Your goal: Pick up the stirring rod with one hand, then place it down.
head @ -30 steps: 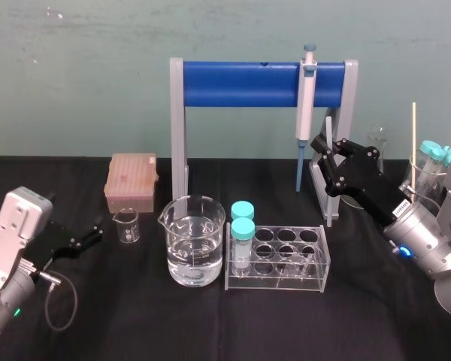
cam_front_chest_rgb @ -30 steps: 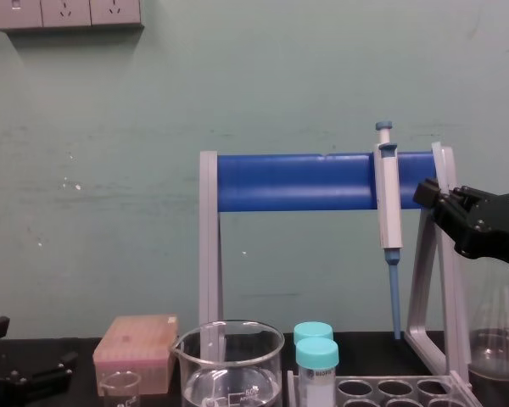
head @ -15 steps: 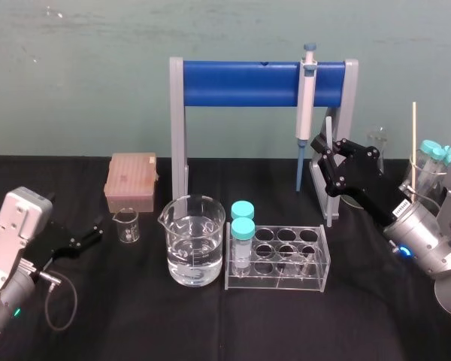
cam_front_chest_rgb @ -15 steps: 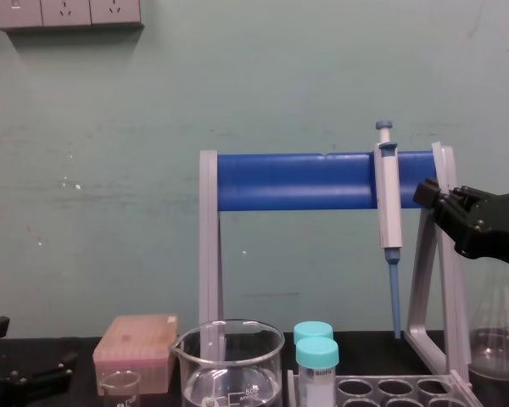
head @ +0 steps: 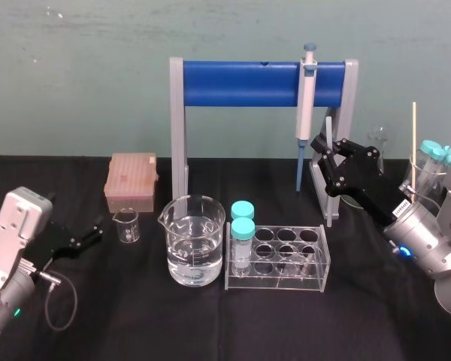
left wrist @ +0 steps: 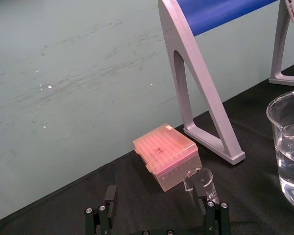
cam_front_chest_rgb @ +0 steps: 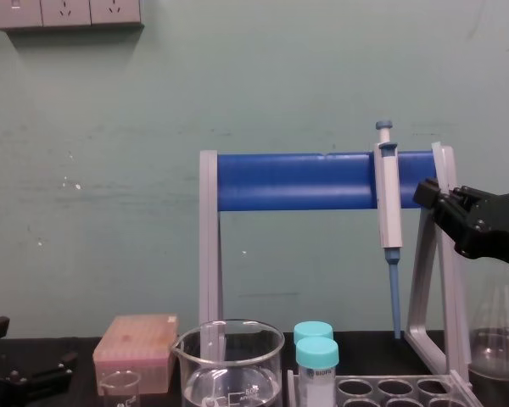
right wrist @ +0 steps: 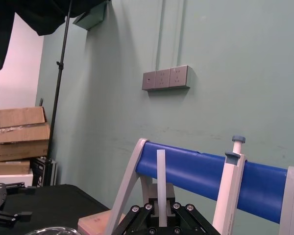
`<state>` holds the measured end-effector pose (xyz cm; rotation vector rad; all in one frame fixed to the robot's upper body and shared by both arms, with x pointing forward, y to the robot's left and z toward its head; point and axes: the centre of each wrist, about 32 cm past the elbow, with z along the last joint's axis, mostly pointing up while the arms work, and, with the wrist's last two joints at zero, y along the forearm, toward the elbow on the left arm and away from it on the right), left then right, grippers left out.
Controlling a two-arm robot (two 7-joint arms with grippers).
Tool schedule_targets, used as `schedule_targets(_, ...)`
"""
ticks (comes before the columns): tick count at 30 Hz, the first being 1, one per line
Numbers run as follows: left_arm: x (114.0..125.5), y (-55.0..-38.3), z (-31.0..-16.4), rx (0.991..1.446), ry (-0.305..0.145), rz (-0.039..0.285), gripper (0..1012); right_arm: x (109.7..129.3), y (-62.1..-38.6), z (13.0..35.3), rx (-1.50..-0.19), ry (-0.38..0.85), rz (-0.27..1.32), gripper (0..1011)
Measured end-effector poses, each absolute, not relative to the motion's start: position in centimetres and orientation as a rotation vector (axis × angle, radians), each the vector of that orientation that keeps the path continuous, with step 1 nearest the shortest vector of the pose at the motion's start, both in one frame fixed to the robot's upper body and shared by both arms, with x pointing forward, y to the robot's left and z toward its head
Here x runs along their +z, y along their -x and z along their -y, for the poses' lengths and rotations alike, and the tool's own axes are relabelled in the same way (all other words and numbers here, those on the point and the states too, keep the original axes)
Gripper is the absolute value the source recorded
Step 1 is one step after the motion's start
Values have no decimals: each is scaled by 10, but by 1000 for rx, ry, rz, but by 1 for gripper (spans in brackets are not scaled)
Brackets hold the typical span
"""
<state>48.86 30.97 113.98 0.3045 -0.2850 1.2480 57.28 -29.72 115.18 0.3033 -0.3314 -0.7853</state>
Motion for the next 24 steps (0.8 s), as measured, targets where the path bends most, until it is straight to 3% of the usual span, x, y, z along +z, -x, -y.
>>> schedule_targets(24,1140,-489,-310,1248,-304,285,1000,1161,-574,293,-727,-314,323,71)
